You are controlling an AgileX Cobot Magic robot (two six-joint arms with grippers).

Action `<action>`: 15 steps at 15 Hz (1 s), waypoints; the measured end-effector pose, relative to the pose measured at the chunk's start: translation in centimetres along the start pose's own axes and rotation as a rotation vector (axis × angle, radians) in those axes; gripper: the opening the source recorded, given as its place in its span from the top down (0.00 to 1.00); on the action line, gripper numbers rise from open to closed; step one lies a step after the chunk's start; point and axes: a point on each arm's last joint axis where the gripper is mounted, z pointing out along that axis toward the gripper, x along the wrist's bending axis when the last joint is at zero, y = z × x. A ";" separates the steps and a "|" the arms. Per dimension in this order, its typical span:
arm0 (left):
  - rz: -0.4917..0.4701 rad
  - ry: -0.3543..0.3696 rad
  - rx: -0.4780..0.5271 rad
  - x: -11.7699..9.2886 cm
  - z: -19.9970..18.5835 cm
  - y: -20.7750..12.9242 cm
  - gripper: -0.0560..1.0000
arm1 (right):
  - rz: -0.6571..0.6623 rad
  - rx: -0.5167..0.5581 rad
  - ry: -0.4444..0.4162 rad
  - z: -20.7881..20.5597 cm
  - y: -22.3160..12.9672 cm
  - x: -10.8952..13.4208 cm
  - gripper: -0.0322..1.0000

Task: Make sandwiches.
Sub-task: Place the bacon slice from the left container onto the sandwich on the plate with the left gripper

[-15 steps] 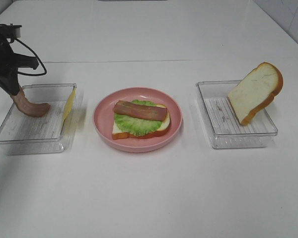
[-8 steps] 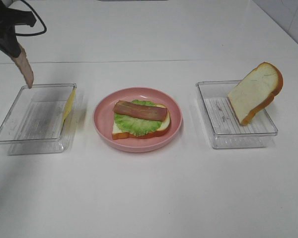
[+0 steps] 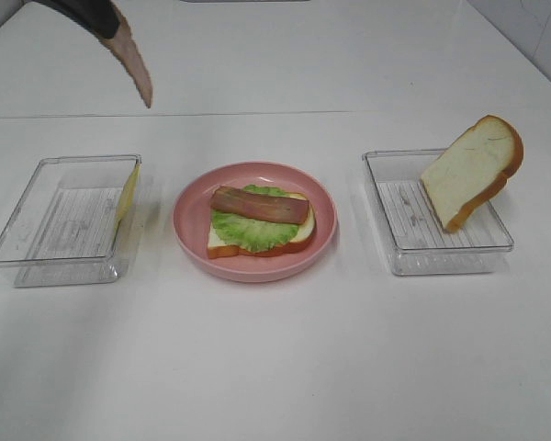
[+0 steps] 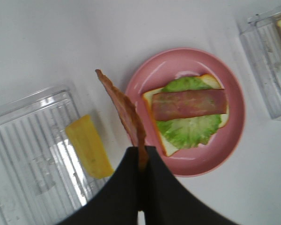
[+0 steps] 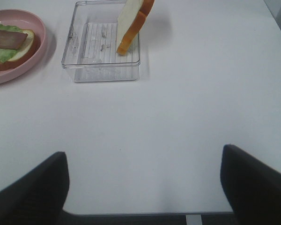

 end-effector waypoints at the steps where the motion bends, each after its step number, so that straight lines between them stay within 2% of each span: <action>1: 0.015 -0.025 -0.004 -1.1 0.2 0.0 0.95 | 0.000 0.000 0.000 0.0 0.0 0.0 0.15; 4: 0.024 -0.119 0.008 -3.8 1.8 0.0 0.95 | 0.000 0.000 0.000 0.0 0.0 0.0 0.15; 9: 0.008 -0.213 0.082 -6.8 9.3 -0.6 0.95 | 0.000 0.000 0.000 0.0 0.0 0.0 0.15; 12: -0.046 -0.271 0.103 -7.9 13.5 -1.2 0.95 | 0.000 0.000 0.000 0.0 0.0 0.0 0.15; 15: -0.068 -0.292 0.136 -8.3 16.9 -1.5 0.95 | 0.000 0.000 0.000 0.0 0.0 0.0 0.15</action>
